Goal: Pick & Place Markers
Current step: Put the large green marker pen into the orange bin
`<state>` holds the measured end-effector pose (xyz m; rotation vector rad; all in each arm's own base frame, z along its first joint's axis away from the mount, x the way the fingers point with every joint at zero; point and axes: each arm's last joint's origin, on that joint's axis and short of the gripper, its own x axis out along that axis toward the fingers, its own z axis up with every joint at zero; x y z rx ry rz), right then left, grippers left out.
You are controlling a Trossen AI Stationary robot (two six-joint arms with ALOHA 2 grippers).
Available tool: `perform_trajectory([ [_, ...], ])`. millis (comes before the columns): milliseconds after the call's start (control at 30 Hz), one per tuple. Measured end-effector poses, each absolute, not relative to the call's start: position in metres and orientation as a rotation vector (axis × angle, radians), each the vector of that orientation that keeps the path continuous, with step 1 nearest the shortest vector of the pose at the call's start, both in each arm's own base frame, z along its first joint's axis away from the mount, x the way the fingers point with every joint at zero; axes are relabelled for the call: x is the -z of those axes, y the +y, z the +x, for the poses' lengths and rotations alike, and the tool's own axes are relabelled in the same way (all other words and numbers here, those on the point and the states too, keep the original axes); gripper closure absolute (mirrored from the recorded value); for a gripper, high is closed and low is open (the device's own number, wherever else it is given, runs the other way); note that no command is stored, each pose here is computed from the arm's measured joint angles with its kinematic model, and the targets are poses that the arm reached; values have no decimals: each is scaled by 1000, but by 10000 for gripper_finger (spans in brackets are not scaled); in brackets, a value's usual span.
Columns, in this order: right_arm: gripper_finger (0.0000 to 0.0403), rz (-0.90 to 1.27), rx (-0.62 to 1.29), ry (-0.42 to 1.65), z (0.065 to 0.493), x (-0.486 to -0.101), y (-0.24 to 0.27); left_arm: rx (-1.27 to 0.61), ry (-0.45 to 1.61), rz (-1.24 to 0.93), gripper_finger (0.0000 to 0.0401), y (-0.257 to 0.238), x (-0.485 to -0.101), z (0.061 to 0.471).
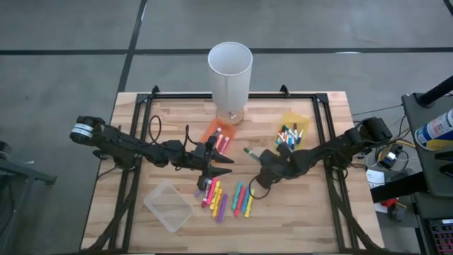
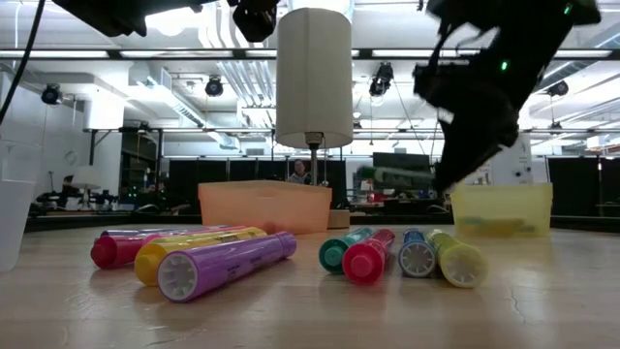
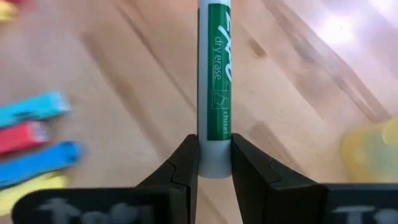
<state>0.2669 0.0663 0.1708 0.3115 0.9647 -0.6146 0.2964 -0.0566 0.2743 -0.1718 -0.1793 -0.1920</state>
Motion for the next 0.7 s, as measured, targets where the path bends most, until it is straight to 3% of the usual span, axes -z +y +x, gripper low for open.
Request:
perform_trajectory([
  [500, 339, 23, 738, 544, 270, -246, 124, 162, -148, -146, 259, -56, -271, 297],
  [700, 339, -52, 756, 464, 270, -261, 132, 19, -107, -147, 259, -52, -266, 298],
])
